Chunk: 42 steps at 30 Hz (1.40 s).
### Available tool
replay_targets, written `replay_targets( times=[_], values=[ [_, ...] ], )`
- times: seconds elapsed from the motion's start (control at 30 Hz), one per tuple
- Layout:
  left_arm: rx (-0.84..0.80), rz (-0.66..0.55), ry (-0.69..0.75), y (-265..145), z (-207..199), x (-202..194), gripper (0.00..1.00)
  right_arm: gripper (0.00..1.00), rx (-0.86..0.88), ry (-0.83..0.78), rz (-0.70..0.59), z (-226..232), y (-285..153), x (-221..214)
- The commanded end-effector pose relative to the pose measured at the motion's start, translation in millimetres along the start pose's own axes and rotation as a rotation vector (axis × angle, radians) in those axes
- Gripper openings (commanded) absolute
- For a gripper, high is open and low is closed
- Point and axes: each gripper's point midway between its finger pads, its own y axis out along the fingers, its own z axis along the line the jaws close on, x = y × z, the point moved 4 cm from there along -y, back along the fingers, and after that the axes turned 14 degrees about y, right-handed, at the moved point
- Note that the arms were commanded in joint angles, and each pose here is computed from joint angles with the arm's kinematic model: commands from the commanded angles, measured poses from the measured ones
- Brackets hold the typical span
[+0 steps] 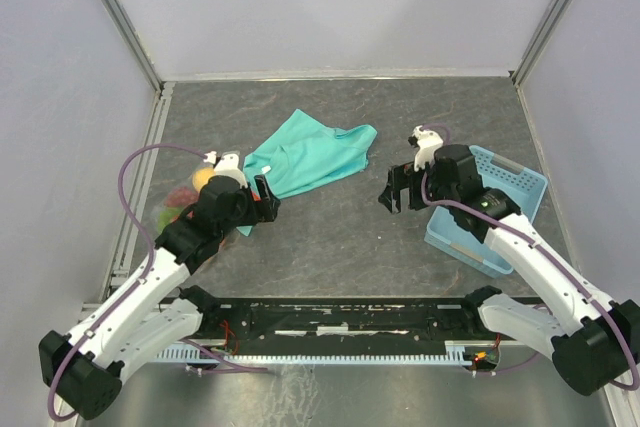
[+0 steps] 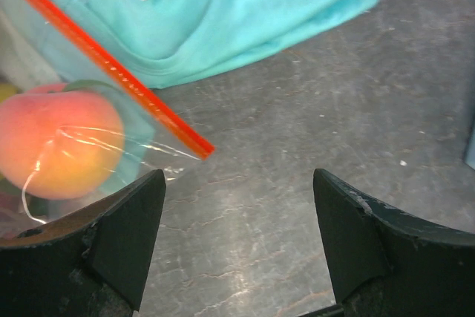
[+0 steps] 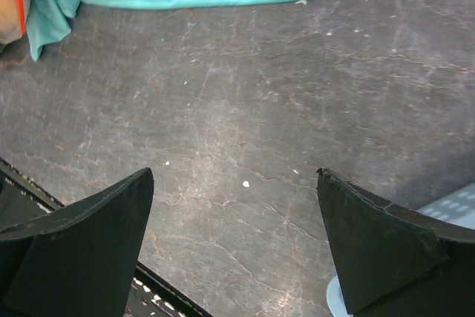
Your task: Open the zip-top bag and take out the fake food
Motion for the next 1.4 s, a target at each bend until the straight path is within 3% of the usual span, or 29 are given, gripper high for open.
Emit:
replay_targets(
  times=[0.0, 0.27, 0.5, 0.63, 0.77, 0.93, 1.23, 1.37],
  values=[
    [0.165, 0.014, 0.074, 8.4, 18.8, 10.6, 0.84, 0.99, 0.172, -0.083, -0.07, 23.1, 1.2, 6.5],
    [0.607, 0.224, 0.212, 30.5, 61.7, 18.6, 0.8, 0.99, 0.233, -0.102, -0.076, 29.6, 7.1, 4.5],
    [0.767, 0.256, 0.291, 72.3, 65.2, 52.3, 0.82, 0.99, 0.235, -0.092, -0.073, 27.2, 14.3, 0.5],
    [0.844, 0.361, 0.339, 103.1, 79.6, 55.4, 0.78, 0.99, 0.23, -0.095, -0.082, 26.6, 12.3, 0.7],
    [0.889, 0.412, 0.375, 118.9, 88.2, 44.0, 0.74, 0.99, 0.231, -0.094, -0.074, 26.1, 12.3, -1.2],
    [0.911, 0.455, 0.381, 125.1, 96.6, 27.7, 0.6, 0.99, 0.227, -0.088, -0.067, 25.1, 13.9, -3.3],
    [0.896, 0.485, 0.365, 118.6, 103.2, 6.5, 0.57, 0.99, 0.218, -0.084, -0.066, 23.4, 14.3, -4.5],
    [0.889, 0.494, 0.35, 116.3, 105.7, 2.1, 0.36, 0.99, 0.217, -0.089, -0.087, 23.6, 9.9, -2.1]
  ],
)
